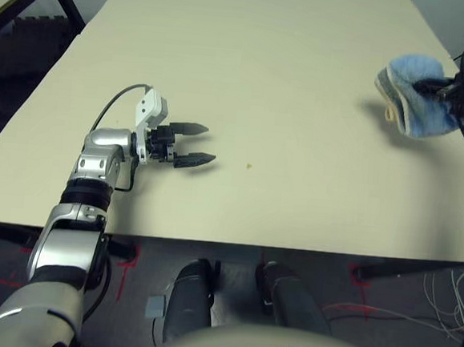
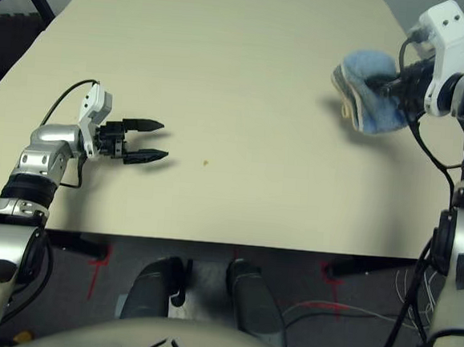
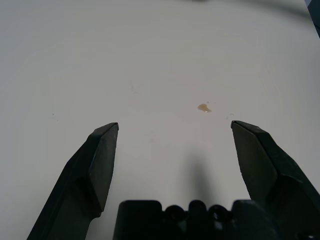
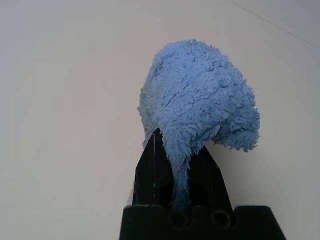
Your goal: Wipe the water off the table with a rag.
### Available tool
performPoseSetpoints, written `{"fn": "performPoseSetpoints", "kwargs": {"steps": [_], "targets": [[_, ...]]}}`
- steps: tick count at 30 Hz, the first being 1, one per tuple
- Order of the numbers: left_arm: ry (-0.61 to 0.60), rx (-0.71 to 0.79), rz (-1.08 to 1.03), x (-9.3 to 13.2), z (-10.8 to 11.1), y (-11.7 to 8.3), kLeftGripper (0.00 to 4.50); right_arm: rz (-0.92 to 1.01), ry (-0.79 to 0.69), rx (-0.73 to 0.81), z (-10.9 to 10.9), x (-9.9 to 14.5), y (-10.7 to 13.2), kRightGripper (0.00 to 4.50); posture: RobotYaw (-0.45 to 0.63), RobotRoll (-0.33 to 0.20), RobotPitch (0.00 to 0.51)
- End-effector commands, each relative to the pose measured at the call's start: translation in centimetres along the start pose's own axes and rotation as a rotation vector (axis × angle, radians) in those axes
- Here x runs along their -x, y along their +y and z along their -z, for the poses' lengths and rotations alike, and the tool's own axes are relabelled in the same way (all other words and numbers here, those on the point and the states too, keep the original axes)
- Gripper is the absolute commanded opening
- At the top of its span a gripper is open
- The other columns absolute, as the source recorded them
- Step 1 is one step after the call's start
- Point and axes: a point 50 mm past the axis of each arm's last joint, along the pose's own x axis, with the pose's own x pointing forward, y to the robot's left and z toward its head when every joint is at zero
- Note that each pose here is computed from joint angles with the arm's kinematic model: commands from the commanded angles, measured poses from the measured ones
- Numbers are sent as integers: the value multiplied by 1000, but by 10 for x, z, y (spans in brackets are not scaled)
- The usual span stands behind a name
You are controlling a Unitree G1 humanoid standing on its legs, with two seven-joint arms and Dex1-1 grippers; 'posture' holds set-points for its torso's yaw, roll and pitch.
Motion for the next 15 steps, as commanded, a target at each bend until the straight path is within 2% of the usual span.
{"fn": "performPoseSetpoints", "kwargs": {"steps": [1,5,9,15], "targets": [[15,0,8,0,0,2,4500,-79,-3,-13,-1,-3,14,8,-395,0,118],[16,0,6,0,0,2,4500,-103,41,-75,17,-10,16,8,-393,0,118],[19,0,4,1,0,2,4500,-39,108,-129,45,-20,8,8,-387,0,121],[21,0,1,3,0,2,4500,76,167,-138,72,-29,-5,8,-378,0,126]]}}
